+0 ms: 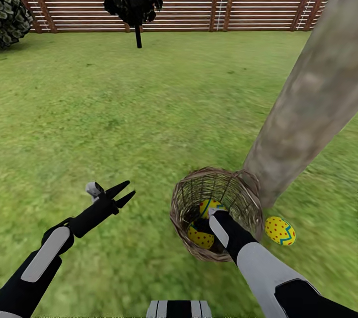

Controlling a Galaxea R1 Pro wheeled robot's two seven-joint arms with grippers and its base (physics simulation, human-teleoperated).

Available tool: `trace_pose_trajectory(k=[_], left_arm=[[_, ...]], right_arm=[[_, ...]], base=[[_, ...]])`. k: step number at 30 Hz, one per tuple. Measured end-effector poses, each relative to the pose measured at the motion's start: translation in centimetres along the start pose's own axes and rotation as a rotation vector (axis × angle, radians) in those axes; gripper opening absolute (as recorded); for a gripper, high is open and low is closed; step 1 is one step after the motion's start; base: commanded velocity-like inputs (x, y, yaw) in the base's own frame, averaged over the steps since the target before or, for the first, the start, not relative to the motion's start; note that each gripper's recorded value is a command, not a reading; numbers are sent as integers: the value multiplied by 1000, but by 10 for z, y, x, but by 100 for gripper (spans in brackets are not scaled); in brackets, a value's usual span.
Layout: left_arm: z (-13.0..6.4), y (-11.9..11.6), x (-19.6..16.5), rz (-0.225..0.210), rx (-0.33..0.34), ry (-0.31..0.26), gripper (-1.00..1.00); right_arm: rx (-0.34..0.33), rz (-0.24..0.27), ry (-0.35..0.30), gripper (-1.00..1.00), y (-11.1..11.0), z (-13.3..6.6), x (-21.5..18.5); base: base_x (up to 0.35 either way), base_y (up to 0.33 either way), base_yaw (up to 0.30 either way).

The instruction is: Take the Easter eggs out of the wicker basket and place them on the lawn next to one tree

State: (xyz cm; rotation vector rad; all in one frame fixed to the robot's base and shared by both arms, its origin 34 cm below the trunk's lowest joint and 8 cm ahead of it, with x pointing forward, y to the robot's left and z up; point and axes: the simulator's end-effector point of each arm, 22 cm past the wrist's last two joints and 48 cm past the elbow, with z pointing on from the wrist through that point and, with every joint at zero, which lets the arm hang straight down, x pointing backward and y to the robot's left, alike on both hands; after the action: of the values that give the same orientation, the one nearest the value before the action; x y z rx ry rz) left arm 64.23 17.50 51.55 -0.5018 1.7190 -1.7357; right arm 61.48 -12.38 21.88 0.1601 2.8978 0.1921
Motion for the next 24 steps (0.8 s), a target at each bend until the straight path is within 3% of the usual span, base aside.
trace_pose_trajectory(k=[7,17,24], left_arm=[[-4,25,2,-34,-36,-4,100],[-22,49,12,-77,-88,-17,100],[-27,70,15,-106,-118,-23,100]], right_arm=[[6,4,22,100,-6,13,10],[-18,0,-38,100,6,2,-29],[-15,4,-13,100,3,16,-19]], base=[[0,0,0],[0,0,0],[0,0,0]])
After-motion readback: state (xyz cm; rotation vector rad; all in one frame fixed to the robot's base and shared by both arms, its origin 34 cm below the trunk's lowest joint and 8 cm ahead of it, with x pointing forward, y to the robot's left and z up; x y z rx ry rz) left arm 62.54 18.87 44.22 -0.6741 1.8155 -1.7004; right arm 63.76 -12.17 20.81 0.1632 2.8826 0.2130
